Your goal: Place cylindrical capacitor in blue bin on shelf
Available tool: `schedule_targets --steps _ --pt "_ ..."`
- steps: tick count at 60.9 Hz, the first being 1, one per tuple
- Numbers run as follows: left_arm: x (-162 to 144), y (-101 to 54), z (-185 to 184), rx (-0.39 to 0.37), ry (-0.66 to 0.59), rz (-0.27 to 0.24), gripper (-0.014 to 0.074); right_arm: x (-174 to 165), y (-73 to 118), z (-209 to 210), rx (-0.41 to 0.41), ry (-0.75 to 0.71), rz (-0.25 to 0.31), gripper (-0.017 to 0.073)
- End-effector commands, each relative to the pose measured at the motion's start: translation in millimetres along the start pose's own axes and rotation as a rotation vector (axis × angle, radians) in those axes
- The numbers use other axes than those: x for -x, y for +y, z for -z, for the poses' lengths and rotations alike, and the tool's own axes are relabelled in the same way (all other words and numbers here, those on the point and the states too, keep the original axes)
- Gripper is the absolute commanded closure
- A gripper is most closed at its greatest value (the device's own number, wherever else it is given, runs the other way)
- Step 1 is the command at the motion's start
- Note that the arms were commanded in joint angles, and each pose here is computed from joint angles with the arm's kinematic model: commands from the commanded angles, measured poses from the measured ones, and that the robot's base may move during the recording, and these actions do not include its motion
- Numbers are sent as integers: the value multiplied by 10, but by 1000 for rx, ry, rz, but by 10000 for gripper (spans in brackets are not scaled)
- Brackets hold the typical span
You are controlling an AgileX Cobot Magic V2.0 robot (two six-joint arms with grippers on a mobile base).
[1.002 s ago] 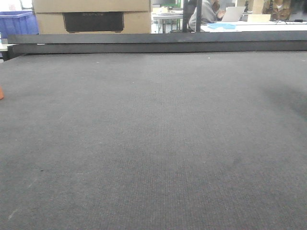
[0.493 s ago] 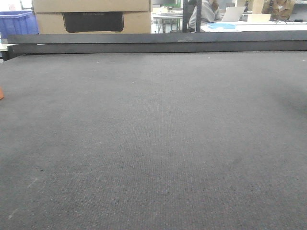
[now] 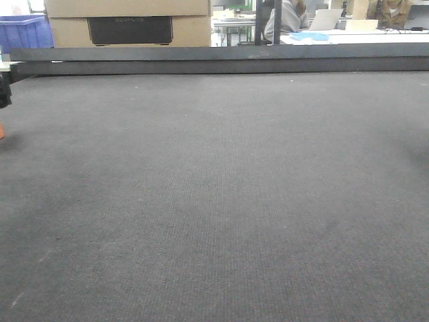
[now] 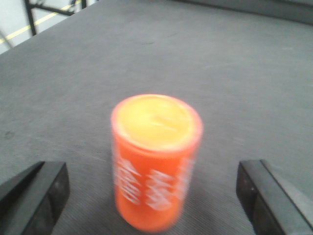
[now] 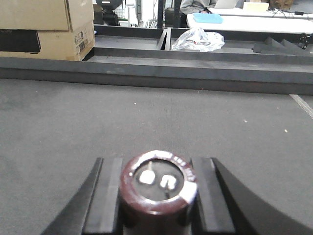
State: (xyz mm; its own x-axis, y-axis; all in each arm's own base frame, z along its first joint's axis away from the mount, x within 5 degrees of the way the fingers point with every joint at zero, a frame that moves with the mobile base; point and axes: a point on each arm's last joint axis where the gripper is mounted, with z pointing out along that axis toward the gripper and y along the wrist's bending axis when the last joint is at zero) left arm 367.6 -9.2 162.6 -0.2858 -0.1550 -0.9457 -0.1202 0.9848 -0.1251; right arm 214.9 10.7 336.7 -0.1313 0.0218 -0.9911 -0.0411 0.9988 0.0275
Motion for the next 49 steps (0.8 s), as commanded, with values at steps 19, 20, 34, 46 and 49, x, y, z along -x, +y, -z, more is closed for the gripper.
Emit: schedule_targets --steps 19,20,34,46,49 --pt "-45 29 -446 12 23 4 -8 20 0 21 0 -15 -1 601" --pt "-51 30 -451 13 24 4 -6 20 0 21 0 -15 -1 601" --pt "-47 29 -448 12 25 4 279 20 0 21 0 -15 -1 601" --pt "194 -11 -312 -3 29 14 659 20 0 21 0 -15 -1 601" --pt "274 -28 -252 -11 44 13 704 17 0 21 0 -12 -1 601"
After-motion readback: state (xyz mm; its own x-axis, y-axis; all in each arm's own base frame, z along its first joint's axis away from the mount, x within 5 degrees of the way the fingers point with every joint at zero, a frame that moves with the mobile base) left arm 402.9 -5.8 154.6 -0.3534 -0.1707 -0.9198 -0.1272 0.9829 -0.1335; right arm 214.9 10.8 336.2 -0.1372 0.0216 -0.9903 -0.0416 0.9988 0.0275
